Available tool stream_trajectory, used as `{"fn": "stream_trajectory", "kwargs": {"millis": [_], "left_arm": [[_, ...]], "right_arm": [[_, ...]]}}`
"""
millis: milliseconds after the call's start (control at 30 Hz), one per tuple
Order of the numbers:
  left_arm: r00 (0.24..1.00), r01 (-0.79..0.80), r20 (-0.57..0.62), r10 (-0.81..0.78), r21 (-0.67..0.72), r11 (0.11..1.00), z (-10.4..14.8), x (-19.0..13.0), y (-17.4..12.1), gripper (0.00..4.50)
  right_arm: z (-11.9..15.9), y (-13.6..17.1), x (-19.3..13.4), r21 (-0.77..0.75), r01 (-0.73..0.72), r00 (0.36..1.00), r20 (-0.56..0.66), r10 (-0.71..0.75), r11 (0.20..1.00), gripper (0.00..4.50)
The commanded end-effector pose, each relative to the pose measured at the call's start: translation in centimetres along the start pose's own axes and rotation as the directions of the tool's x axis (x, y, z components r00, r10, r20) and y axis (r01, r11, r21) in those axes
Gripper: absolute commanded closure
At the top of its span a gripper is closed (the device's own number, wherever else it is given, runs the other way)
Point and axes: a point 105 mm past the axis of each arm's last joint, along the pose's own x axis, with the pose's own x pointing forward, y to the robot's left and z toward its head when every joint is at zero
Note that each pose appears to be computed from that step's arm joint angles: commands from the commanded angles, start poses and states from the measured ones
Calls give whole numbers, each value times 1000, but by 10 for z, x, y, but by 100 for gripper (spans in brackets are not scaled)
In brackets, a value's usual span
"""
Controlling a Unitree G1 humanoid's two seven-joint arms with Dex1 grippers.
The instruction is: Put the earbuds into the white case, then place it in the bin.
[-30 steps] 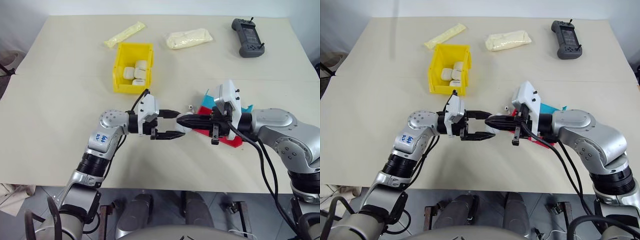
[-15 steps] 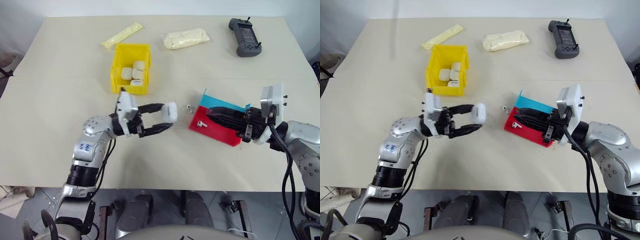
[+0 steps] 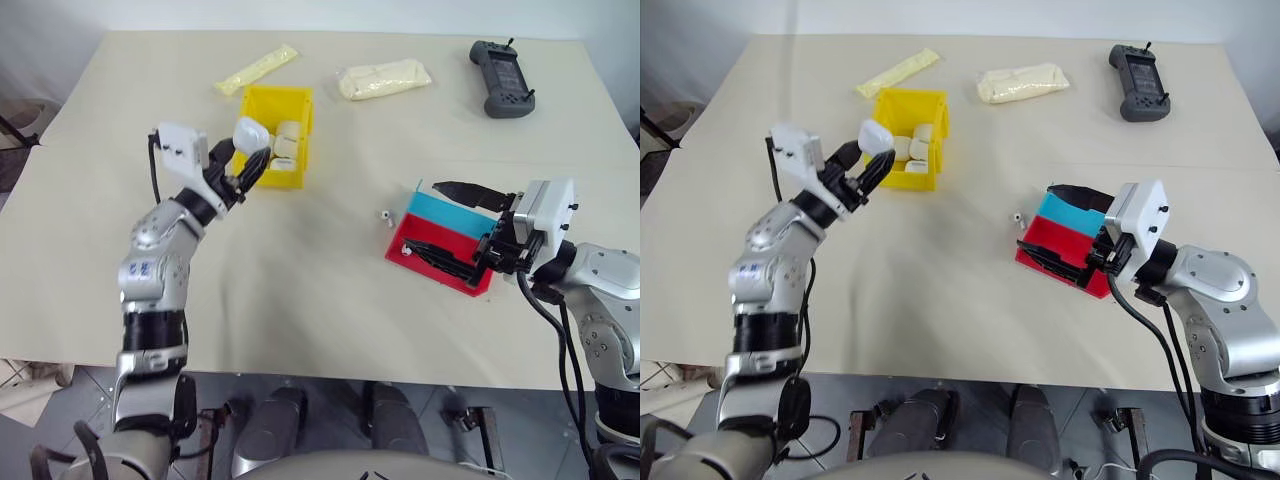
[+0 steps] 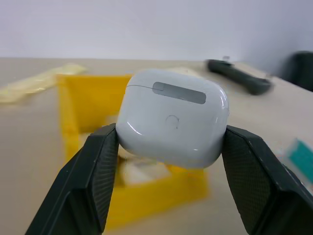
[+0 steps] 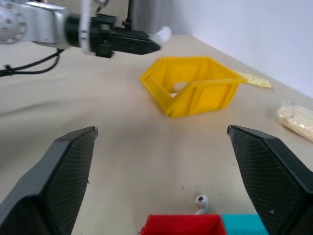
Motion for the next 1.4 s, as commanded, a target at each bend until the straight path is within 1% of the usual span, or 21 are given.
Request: {"fn": "stream_trajectory", "kwargs": {"millis": [33,167,200,267,333,367,433,467,533,600,667,733,800,900,967,1067,1100,1167,1233,1300,1400], "left_arm": [[1000,-3,6,3,80,997,7,19,2,166],[998,-53,-41,55,51,997,0,35,18,166],[998,-51,-42,51,23,998,-1,37,18,166],[997,-57,-59,58,26,998,-2,40,20,166],[997,-43,-71,42,-9,999,-3,40,21,95],[996,-40,-86,37,-28,999,-6,40,21,75],[996,-28,-87,25,-29,999,-6,37,21,16],[996,-23,-83,22,-15,1000,-5,34,22,3],[999,-11,-51,12,5,1000,2,27,23,3],[999,3,-52,-3,8,1000,4,18,24,3],[995,81,-52,-80,27,996,9,8,15,3],[986,157,-65,-151,85,984,12,-5,9,3],[969,227,-128,-211,128,965,10,-26,10,3],[941,314,-202,-271,229,921,6,-61,10,3],[906,396,-264,-331,255,882,-1,-87,4,3],[882,448,-297,-365,292,845,-9,-109,2,3],[871,462,-318,-374,271,845,-14,-119,2,3],[830,488,-402,-387,188,852,-30,-137,3,3],[820,491,-420,-389,167,855,-36,-144,4,3],[827,494,-404,-391,192,848,-36,-144,2,3],[838,492,-387,-385,230,840,-35,-143,2,3]], "right_arm": [[10,2,1,-37,9,1000,30,-8,999,2],[9,2,2,-41,25,999,29,-24,999,2],[9,1,2,-40,35,999,32,-34,999,2],[10,1,2,-40,49,998,36,-47,998,2],[9,2,1,-33,58,998,35,-57,998,0],[7,2,0,-29,64,997,34,-63,998,0],[4,3,-1,-21,76,997,28,-75,997,0],[3,3,-1,-20,78,997,26,-77,997,0],[3,3,-1,-17,83,996,25,-82,996,0],[2,3,-1,-15,84,996,23,-83,996,0],[0,2,-2,-13,82,997,17,-82,997,0],[-2,2,-3,-16,77,997,3,-77,997,0],[-5,0,-6,-11,80,997,-14,-80,997,0],[-11,-6,-13,-2,76,996,-49,-76,997,0],[-15,-11,-19,-10,67,995,-76,-68,998,0],[-21,-15,-26,-24,56,993,-105,-59,998,0],[-24,-17,-29,-24,58,992,-114,-61,998,0],[-31,-21,-36,-14,58,989,-134,-60,998,0],[-34,-27,-44,-17,83,987,-135,-85,996,0],[-35,-29,-50,-35,91,987,-131,-95,995,0],[-36,-23,-52,-38,66,990,-125,-70,997,0]]}}
